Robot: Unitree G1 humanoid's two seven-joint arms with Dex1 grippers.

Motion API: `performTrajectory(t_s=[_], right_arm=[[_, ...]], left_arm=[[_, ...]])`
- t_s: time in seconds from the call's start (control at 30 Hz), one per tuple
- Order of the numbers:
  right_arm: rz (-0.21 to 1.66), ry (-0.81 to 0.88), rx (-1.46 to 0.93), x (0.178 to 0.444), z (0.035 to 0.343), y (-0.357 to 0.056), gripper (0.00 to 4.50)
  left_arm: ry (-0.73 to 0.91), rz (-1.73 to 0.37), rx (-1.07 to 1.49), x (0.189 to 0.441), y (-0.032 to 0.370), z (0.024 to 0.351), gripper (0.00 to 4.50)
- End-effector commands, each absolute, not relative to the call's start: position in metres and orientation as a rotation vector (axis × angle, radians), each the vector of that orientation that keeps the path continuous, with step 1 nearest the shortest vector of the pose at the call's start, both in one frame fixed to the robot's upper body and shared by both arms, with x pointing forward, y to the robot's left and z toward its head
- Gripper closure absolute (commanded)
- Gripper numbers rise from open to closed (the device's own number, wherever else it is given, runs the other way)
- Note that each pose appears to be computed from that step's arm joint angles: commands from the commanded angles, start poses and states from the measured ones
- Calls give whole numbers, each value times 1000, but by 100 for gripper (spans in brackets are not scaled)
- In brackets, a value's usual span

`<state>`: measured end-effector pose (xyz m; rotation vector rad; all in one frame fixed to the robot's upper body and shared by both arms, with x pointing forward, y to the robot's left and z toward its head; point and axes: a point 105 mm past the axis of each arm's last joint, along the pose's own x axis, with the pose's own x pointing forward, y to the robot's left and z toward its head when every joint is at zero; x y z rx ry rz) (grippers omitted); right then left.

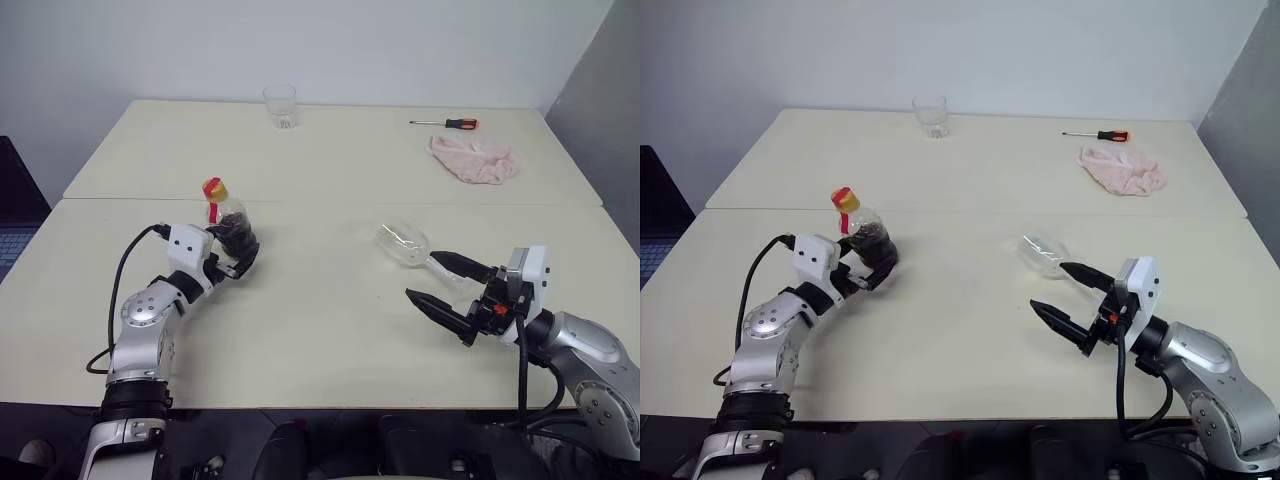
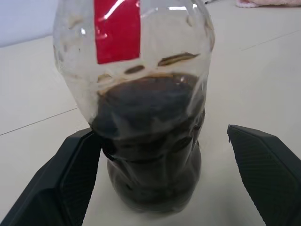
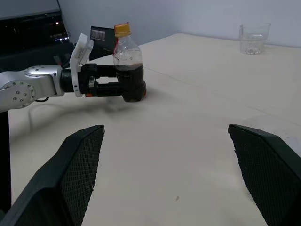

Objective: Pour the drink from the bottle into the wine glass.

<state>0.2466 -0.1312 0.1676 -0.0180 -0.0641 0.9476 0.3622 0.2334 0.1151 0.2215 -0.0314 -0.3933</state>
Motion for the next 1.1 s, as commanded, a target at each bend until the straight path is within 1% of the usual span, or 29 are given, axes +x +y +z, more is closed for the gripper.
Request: performTrajectory(t_s=[0.03,0.73,0.93,1.07,1.1], right_arm=[[956,-112,-37,245,175,-129,0],[945,-118,-48,248,173,-128,0],[945,-118,-51,248,173,-128,0],[940,-118,-50,248,173,-128,0],[939,-118,-50,248,173,-128,0]], left_arm=[[-89,-399,246,370,229,130,4],[-125,-424,253,395,221,140,4],[-132,-450,246,398,217,139,4],[-141,-456,230,397,217,140,84],[-143,-454,231,397,217,140,131]])
